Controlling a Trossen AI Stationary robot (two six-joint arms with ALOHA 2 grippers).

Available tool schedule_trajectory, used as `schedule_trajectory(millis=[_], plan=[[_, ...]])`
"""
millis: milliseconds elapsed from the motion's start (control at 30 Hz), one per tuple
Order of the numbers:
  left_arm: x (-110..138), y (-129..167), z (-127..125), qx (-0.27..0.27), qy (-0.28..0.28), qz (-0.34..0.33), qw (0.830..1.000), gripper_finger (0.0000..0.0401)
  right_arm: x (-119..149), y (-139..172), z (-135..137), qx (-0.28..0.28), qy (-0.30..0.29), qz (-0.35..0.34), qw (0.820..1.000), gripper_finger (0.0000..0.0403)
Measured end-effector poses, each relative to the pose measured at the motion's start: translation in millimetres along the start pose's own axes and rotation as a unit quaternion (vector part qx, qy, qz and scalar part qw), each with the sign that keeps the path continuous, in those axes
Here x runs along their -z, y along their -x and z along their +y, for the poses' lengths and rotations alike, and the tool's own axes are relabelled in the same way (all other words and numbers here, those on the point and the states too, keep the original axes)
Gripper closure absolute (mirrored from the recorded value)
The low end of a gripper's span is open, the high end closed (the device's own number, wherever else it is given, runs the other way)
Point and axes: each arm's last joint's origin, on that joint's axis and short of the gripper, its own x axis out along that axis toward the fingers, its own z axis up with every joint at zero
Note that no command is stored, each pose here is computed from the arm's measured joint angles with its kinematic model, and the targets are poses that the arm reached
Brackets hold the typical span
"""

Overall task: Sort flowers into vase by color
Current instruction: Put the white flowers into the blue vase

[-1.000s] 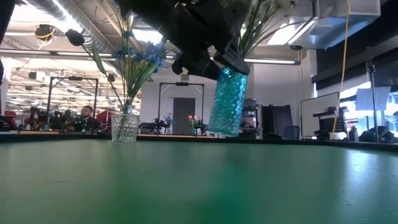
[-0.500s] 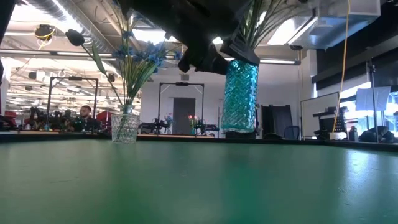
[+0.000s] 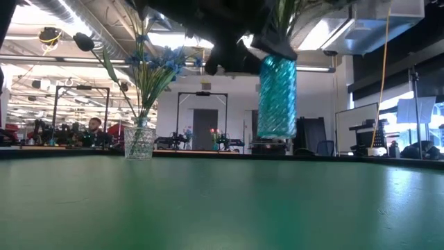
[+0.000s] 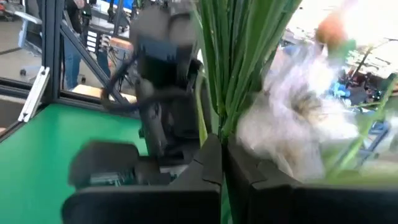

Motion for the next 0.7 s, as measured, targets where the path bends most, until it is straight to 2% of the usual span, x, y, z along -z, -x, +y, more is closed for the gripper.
schedule_trajectory(millis=[300,700], plan=[[-6.6,2.1,-5.9,0.026,-0.003,-0.031,0.999,0.0160,15.4,-9.8,10.8,0.001,0.004,0.034,0.999,0.0403],[-5.7,3.1,-6.8,0.026,-0.016,-0.028,0.999,0.0160,33.3,-10.8,15.1,0.015,0.000,0.104,0.994,0.0403]])
